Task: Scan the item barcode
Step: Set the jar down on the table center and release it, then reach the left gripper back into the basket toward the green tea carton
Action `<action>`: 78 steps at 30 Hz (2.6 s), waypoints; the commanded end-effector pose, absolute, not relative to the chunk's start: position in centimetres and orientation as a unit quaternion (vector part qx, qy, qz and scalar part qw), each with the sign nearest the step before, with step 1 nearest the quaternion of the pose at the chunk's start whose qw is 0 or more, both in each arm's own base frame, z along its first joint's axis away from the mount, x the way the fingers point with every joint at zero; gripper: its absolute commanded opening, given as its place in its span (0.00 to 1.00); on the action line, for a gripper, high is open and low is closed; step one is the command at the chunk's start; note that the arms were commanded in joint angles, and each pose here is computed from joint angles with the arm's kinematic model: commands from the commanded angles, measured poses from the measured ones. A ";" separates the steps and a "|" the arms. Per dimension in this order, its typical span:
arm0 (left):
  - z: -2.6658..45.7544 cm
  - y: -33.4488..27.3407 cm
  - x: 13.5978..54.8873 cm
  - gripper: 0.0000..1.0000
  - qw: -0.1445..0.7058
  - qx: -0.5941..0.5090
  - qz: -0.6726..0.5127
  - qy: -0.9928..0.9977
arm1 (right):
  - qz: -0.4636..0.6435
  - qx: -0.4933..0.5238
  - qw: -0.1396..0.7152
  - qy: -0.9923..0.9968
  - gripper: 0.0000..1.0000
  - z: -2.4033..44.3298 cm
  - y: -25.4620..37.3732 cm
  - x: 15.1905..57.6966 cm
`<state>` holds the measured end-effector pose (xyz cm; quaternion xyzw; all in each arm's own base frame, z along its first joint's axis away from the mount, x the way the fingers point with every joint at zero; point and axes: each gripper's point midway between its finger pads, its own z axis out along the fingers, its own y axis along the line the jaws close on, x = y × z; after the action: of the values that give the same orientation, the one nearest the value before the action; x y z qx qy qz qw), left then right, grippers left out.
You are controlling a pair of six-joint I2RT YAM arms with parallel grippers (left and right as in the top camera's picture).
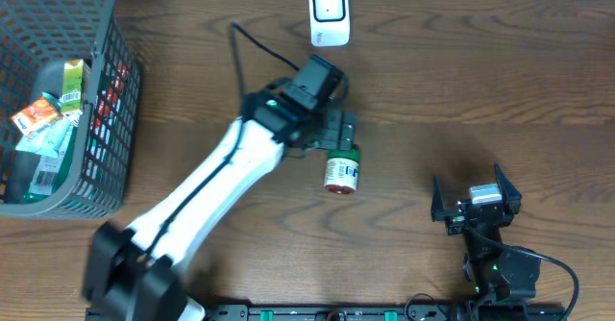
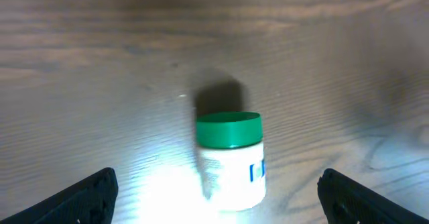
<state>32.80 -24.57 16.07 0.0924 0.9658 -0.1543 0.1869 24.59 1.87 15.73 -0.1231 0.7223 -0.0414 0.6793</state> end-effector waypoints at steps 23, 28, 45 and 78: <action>27.6 1.4 34.3 0.96 0.353 -0.141 0.025 0.924 | -0.037 -0.118 0.679 0.723 0.99 15.7 1.8 24.6; 28.9 6.2 35.2 0.96 0.386 -0.201 0.047 0.899 | -0.037 -0.118 0.679 0.723 0.99 15.7 1.8 24.6; 33.4 20.0 36.8 0.99 0.445 -0.298 0.076 0.841 | -0.037 -0.118 0.679 0.723 0.99 15.7 1.8 24.6; 5.3 26.2 44.1 0.82 0.209 -0.228 0.034 0.950 | -0.037 -0.118 0.679 0.723 0.99 15.7 1.8 24.6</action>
<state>44.04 26.24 6.87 -0.2320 0.9466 0.0437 0.2195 24.59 1.87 15.73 -0.1232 0.7223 -0.0416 0.6793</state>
